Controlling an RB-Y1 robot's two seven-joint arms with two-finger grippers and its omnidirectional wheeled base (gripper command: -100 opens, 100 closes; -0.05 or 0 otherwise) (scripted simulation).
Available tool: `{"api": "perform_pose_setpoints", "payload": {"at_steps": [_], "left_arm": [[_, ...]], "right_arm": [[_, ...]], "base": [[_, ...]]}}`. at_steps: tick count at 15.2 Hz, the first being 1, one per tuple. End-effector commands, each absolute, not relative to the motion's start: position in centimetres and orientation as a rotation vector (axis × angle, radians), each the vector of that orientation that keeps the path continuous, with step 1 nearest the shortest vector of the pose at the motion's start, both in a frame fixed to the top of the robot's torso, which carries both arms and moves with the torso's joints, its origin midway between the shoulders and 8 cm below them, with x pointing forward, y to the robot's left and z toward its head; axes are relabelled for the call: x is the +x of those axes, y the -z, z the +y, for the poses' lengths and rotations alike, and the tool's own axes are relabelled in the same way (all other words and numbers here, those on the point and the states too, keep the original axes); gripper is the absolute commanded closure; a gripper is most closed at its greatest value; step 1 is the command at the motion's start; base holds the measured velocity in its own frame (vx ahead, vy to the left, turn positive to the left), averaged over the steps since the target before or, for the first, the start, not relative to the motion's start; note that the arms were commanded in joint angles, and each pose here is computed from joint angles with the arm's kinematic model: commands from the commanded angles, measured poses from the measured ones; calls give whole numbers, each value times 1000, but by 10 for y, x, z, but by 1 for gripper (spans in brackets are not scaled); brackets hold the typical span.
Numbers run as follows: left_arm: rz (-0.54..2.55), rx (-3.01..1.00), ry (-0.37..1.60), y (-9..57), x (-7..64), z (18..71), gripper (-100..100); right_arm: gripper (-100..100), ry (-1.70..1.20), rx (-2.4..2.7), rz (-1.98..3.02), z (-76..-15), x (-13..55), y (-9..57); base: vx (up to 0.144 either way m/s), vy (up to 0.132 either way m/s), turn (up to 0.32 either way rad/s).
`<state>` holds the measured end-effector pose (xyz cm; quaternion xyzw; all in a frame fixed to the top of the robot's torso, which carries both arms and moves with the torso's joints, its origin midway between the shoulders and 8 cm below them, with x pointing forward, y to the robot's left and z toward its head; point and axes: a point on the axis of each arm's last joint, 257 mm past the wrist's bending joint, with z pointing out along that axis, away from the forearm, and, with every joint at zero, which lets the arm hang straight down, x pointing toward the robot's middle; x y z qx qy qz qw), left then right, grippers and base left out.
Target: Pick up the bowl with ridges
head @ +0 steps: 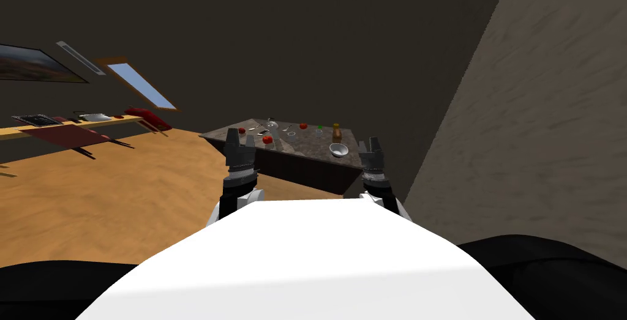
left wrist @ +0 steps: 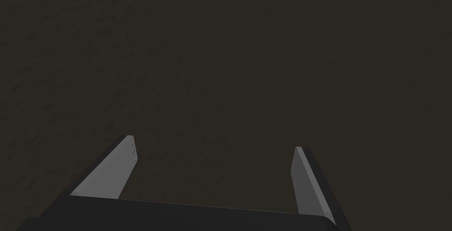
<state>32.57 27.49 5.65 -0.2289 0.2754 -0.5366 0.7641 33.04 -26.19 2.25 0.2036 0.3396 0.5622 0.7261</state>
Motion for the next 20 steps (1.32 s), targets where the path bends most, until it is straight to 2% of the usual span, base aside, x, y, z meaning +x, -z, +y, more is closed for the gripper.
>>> {"api": "perform_pose_setpoints", "payload": {"at_steps": [1, 4, 6, 9, 11, 12, 14, 15, 20], "left_arm": [[599, -497, 1166, -57, 326, 275, 0], [599, -497, 1166, -57, 326, 275, 0], [599, -497, 1166, -57, 326, 275, 0], [599, -497, 1166, -57, 326, 275, 0], [599, -498, 1166, -57, 326, 275, 0], [599, -497, 1166, -57, 326, 275, 0], [599, -497, 1166, -57, 326, 275, 0], [599, -497, 1166, -57, 326, 275, 0], [599, -497, 1167, -57, 326, 275, 0]], "right_arm": [[-100, -1230, 441, 786, -263, 335, -15], [-100, -1167, 450, 932, -270, 347, 29], [-100, -1166, 430, 951, -268, 347, 29], [-100, -1083, 441, 1106, -284, 355, 79], [-100, -1080, 416, 1129, -282, 355, 80], [-100, -1034, 426, 1197, -293, 356, 104], [-100, -1028, 407, 1221, -293, 356, 106], [-100, -975, 419, 1295, -307, 355, 133], [-100, -909, 383, 1407, -322, 353, 159]], "base": [[20, 40, -1], [29, 54, 23], [24, 58, 17], [28, 77, 34], [28, 78, 11], [31, 76, 34], [30, 67, 21], [26, 74, 40], [27, 75, 27]]}}
